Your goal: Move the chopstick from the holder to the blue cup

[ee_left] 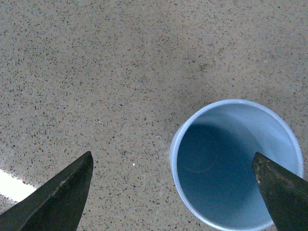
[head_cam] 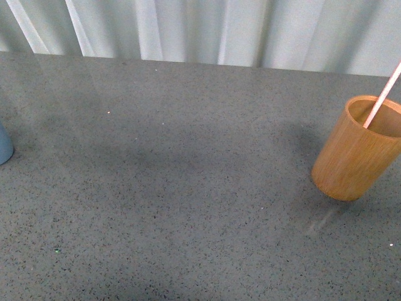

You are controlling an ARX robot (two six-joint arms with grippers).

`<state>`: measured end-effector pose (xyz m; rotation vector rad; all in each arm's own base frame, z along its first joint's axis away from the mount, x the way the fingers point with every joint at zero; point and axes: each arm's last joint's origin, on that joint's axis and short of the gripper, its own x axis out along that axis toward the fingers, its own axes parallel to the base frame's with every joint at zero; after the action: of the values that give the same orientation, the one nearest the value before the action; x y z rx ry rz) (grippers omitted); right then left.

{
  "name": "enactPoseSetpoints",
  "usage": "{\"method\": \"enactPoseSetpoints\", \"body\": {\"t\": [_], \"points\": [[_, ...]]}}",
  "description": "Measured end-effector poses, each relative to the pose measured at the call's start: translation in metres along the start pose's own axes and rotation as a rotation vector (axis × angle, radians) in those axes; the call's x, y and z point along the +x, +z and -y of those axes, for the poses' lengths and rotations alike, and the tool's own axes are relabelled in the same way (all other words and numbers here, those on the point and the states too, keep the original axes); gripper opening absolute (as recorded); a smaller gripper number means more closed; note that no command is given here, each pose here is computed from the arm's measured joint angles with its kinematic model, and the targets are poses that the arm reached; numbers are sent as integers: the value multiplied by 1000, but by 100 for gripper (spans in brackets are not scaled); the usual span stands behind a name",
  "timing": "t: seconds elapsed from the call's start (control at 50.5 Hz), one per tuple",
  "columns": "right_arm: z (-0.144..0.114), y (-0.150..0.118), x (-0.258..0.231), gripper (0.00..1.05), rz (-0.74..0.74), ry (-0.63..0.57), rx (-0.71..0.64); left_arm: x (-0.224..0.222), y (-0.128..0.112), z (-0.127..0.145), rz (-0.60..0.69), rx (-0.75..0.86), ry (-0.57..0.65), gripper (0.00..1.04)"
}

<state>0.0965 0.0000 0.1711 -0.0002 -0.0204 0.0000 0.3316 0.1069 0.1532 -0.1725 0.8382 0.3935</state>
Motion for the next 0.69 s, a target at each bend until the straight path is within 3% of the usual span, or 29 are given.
{"method": "enactPoseSetpoints", "body": {"t": [0.416, 0.694], "points": [[0, 0, 0, 95, 0, 0, 0, 37, -2, -4, -82, -28, 61, 97], [0, 0, 0, 95, 0, 0, 0, 42, -3, 2, -158, -58, 44, 44]]}}
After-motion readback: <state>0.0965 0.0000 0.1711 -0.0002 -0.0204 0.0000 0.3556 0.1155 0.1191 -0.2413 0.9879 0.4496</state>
